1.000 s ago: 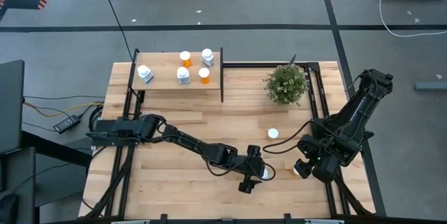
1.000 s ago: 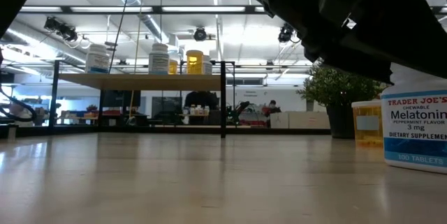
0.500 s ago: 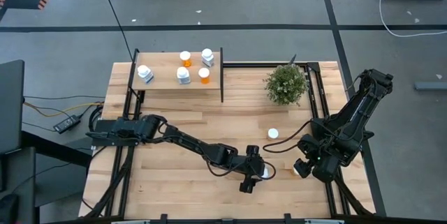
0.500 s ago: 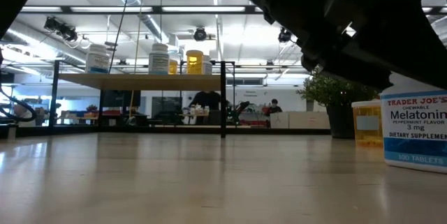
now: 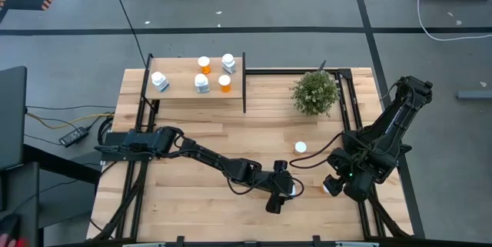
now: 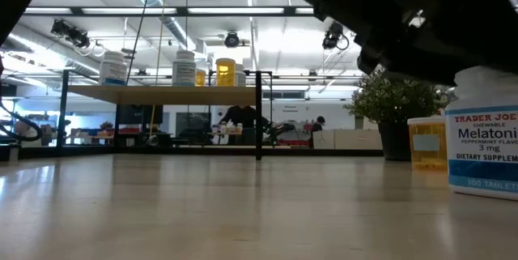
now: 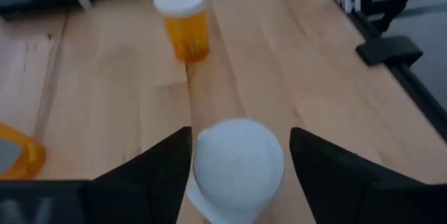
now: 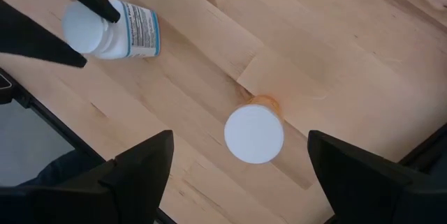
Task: Pick and place medicine bottles onto shelf by color
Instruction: Put the supplement bottle on the shelf
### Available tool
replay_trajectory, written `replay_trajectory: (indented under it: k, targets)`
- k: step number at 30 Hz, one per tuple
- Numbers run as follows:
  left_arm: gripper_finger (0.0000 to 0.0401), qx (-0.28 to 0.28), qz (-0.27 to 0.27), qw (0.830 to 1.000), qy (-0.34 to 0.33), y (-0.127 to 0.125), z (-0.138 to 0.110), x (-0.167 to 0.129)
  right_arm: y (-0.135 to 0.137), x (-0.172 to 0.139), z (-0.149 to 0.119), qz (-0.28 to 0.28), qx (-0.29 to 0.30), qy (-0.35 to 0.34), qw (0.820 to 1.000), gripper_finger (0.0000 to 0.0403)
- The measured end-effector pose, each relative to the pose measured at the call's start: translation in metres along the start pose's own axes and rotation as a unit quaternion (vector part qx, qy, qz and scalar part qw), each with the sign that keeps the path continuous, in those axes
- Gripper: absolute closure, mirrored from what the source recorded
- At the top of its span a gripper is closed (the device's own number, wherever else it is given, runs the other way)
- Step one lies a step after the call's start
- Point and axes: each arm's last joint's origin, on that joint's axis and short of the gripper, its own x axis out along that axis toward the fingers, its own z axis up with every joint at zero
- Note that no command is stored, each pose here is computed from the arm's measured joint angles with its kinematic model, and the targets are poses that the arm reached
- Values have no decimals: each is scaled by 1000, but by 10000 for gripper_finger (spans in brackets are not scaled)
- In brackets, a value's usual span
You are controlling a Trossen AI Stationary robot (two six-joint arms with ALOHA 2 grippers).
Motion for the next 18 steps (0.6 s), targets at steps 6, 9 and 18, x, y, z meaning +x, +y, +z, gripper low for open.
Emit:
replay_trajectory:
  k: [6,9,18]
  targets:
    - [161,1,0,1000,1,0,0,0,0,0,0,0,0,0,1000,65]
    - [173,1,0,1000,6,0,-1,0,0,0,0,1,0,-4,1000,65]
    - [194,2,1,1000,11,0,-2,0,0,0,1,3,0,-11,1000,65]
